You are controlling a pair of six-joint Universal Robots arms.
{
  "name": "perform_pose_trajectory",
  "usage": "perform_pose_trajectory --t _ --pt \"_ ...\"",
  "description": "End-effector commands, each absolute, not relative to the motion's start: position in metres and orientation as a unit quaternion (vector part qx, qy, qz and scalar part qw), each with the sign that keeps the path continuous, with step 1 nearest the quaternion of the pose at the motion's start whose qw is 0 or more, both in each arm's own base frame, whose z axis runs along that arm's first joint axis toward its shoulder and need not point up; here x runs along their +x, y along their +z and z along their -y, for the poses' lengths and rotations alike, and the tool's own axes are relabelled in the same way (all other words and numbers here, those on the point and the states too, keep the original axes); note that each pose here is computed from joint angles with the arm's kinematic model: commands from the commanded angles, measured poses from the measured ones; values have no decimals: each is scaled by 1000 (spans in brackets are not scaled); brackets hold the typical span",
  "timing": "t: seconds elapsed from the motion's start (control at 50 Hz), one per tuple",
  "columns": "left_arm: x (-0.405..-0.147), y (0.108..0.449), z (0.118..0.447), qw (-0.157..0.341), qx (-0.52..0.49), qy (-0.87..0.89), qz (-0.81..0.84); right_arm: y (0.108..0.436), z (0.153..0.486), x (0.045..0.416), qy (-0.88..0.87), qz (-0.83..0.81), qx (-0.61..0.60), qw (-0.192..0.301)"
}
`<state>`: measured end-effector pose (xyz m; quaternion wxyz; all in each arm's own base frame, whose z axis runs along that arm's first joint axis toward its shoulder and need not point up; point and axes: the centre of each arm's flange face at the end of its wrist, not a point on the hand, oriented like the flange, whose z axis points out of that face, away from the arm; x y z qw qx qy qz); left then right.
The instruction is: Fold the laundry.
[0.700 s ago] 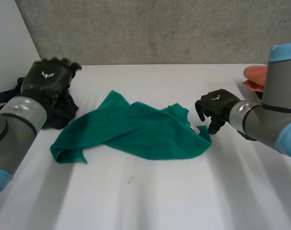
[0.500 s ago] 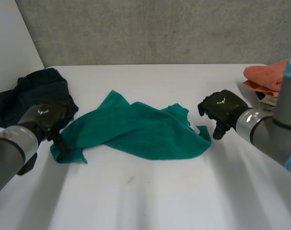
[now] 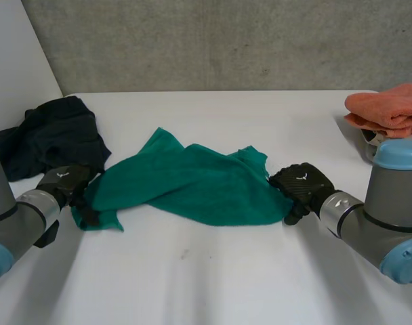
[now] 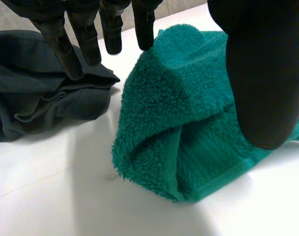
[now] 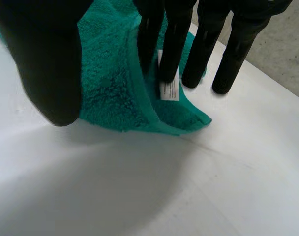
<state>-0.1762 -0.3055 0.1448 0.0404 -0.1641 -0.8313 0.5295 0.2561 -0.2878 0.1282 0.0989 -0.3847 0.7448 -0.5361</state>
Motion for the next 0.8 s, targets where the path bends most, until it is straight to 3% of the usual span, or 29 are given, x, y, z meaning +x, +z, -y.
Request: perform_pose_trajectory --t 0.02,0.2,0.28,0.38,0.5,0.64,0.8 --pt "-180 136 314 18 -186 533 825 124 287 261 -545 -738 -382 110" --pt "-181 145 322 -22 -197 557 806 141 292 255 -562 -731 -373 102" --pt "-188 180 310 -13 -202 590 782 187 300 243 -600 -710 -359 80" --pt "-198 255 275 23 -211 664 717 265 301 225 -647 -679 -343 50" --pt "-203 304 245 77 -201 702 679 316 304 220 -682 -651 -331 41" --pt "-216 293 226 133 -208 657 712 332 322 246 -716 -612 -333 47" --pt "-233 240 232 144 -228 589 762 281 362 299 -740 -588 -320 63"
